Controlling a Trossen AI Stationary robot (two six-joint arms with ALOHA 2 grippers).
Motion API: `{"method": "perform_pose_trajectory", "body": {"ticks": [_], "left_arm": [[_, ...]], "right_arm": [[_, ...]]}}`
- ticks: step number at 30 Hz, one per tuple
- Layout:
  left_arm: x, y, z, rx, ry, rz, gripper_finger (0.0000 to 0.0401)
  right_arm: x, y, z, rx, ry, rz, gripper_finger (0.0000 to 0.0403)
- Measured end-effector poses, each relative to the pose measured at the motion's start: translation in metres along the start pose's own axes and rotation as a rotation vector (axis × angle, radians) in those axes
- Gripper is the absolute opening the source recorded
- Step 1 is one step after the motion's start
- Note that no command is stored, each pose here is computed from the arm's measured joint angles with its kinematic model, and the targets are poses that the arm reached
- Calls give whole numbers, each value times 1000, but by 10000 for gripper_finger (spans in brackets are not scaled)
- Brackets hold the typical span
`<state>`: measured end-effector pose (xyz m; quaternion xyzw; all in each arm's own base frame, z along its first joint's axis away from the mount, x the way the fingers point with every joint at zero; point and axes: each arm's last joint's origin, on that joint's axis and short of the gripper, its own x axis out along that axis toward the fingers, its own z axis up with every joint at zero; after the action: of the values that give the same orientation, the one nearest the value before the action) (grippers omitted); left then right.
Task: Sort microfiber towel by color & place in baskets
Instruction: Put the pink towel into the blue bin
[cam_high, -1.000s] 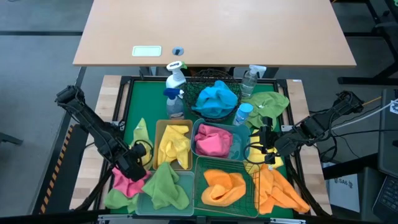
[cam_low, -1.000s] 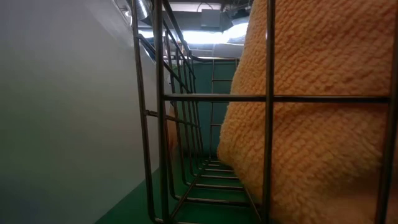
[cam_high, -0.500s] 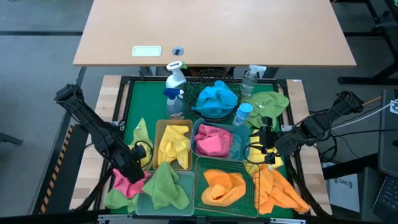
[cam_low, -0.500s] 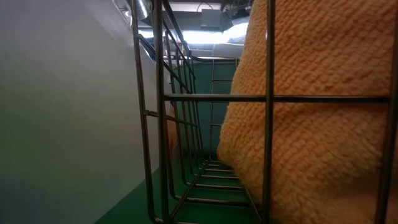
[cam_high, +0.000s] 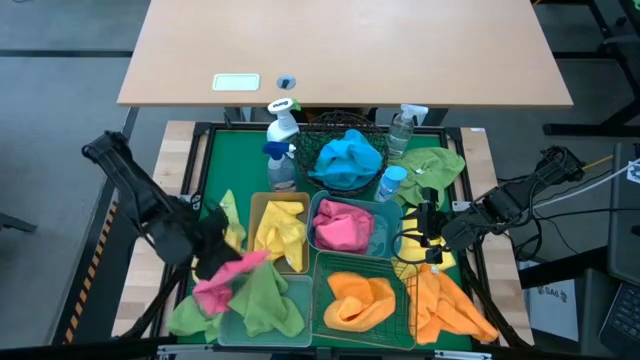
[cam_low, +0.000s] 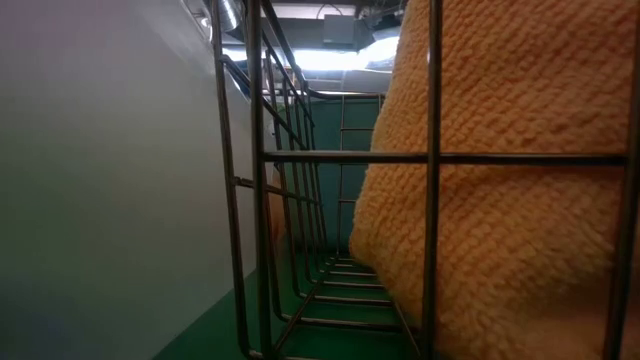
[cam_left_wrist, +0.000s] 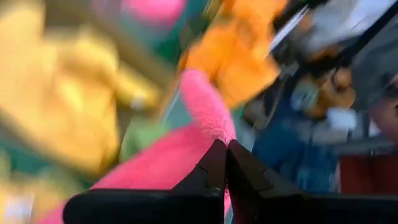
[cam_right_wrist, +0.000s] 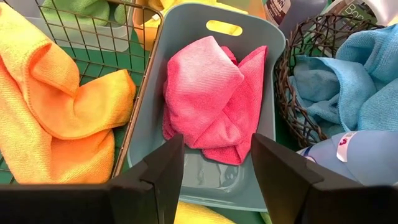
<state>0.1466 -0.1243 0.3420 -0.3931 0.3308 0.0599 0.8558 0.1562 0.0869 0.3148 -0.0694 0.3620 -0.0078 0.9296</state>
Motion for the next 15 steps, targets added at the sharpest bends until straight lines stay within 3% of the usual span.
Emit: {"method": "perform_pose_trajectory", "body": {"ticks": [7,15], "left_arm": [[-16,-29,38,147,-384,-120,0],[-13,-50,84,323,-713,-211,0]], "right_arm": [[0,0,0,0,0,0,186],[0,0,0,0,0,0,186]]}}
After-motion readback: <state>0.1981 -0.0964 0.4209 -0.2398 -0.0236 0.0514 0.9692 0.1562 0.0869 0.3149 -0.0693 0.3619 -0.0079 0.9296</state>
